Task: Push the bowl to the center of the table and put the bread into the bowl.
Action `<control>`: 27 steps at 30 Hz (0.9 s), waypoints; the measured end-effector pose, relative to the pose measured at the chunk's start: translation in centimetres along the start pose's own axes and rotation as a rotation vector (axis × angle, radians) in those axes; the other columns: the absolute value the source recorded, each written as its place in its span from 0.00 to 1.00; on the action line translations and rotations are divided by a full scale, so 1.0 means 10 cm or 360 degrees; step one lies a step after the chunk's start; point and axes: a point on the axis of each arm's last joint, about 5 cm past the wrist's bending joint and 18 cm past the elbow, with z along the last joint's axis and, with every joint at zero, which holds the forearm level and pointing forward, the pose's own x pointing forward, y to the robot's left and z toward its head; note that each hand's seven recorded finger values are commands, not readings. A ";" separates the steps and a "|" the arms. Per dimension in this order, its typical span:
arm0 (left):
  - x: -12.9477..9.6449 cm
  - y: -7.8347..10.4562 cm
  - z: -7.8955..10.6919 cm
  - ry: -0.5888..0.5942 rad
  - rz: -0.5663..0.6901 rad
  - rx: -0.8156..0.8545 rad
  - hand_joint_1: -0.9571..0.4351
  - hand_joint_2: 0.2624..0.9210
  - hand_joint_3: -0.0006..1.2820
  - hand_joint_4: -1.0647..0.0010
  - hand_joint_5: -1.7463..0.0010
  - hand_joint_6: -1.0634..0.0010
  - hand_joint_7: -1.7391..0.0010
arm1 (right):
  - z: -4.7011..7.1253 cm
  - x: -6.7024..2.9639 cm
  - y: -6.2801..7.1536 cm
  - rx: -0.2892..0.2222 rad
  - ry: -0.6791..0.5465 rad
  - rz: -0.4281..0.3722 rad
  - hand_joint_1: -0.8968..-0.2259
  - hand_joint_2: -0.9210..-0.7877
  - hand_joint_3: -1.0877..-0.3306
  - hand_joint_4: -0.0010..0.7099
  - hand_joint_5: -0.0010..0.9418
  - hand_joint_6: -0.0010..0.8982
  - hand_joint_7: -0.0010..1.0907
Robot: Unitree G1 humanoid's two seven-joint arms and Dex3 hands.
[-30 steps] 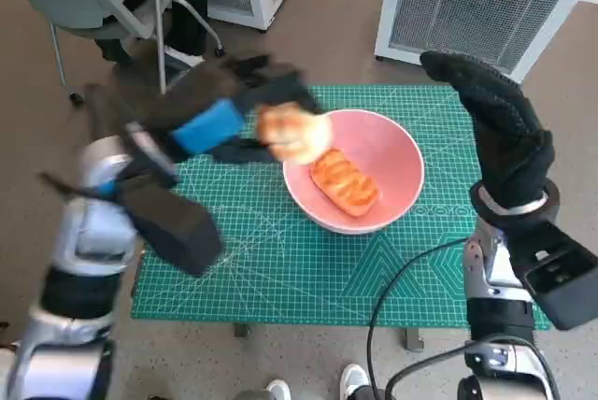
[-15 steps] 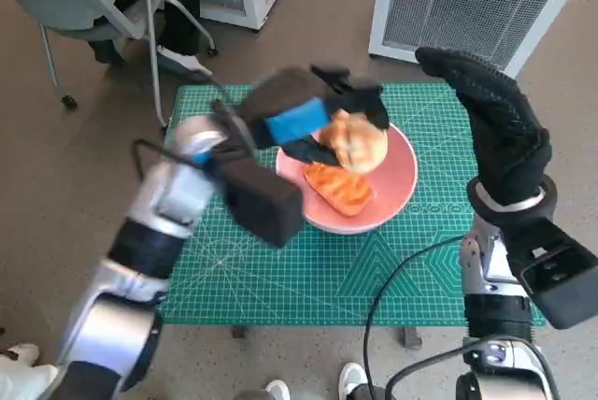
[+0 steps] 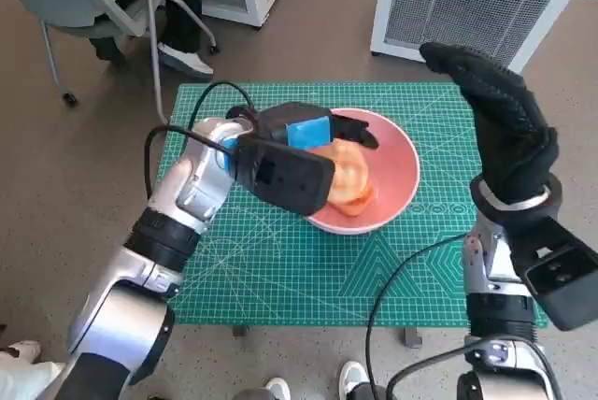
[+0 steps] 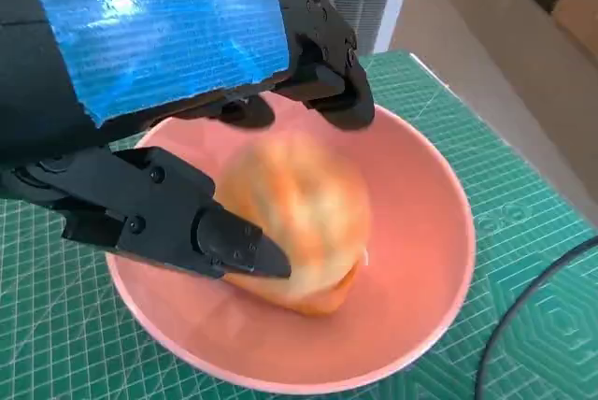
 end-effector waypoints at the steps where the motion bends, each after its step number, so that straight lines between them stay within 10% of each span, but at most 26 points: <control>1: -0.02 0.00 -0.01 -0.0037 0.0039 -0.0020 0.46 1.00 0.03 0.79 1.00 0.68 0.91 | 0.00 0.002 0.00 0.0000 0.0000 -0.0001 0.41 0.00 0.49 0.40 0.00 0.15 0.40; 17: -0.23 -0.28 -0.17 -0.0739 0.1159 -0.0544 0.38 1.00 0.15 0.71 0.99 0.65 0.95 | 0.02 0.074 -0.06 -0.0020 0.0023 -0.0057 0.47 0.00 0.48 0.38 0.00 0.14 0.39; 27: -0.33 -0.46 -0.10 -0.1005 0.1508 -0.0851 0.39 1.00 0.26 0.68 0.99 0.65 0.96 | 0.09 0.222 -0.02 -0.0023 -0.0021 -0.0114 0.51 0.00 0.47 0.38 0.00 0.15 0.38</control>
